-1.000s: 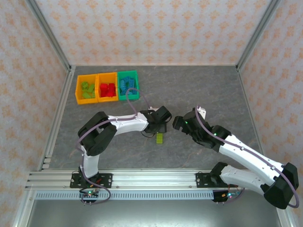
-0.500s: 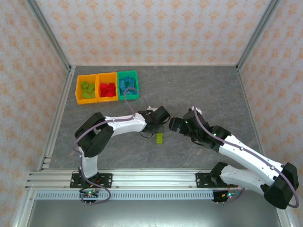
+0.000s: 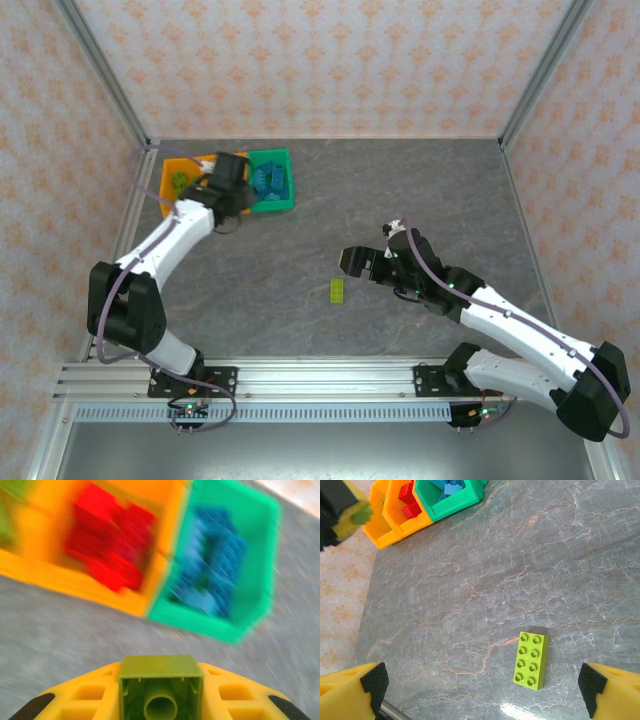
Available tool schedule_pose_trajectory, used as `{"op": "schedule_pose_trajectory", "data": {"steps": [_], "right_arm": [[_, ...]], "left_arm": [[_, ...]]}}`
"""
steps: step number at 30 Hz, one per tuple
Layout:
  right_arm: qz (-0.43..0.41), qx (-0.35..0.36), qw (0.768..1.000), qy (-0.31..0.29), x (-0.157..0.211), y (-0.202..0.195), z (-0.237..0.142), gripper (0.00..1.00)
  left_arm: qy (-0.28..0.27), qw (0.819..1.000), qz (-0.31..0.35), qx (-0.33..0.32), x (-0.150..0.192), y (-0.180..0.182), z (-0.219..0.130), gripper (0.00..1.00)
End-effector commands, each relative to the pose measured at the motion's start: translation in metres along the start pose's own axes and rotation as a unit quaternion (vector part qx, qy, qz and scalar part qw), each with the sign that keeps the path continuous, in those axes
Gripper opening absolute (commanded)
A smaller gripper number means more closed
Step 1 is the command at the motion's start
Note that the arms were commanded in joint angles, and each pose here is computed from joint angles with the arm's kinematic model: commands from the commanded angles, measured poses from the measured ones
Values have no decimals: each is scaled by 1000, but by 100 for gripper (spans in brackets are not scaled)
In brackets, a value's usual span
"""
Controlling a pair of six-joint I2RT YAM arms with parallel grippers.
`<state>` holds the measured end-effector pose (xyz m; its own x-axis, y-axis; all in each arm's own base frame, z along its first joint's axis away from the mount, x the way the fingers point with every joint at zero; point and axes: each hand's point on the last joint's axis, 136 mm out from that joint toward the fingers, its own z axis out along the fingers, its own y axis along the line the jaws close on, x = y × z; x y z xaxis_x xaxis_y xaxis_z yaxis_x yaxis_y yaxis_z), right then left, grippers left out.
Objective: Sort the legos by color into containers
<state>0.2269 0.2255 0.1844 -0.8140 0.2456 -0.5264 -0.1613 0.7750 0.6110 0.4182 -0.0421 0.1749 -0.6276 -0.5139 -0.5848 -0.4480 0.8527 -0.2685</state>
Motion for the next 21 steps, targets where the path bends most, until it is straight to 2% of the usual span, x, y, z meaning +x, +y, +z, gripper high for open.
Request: {"op": "schedule_pose_trajectory", "data": {"steps": [1,6,9,12,17,21], "right_arm": [[-15,12,1000,-17,-8,-2,3,99],[-22,25,999,-2,-8,-2,3,99],[-21,32,999,-3,-6,-7,-1,99],[-21,41,999,-12,-9,-10,-7,99],[-18,43,999,-25,-12,-11,-16,99],[-14,44,998,-31,-14,-11,-17,99]], "left_arm": [[0,999,5,-53,-40,40,13,25],[12,994,-52,-90,-93,86,54,26],[47,993,-59,-95,-103,96,82,29],[60,992,-59,-96,-110,100,96,34],[71,991,-61,-100,-110,105,101,49],[64,993,-70,-69,-108,94,88,54]]}}
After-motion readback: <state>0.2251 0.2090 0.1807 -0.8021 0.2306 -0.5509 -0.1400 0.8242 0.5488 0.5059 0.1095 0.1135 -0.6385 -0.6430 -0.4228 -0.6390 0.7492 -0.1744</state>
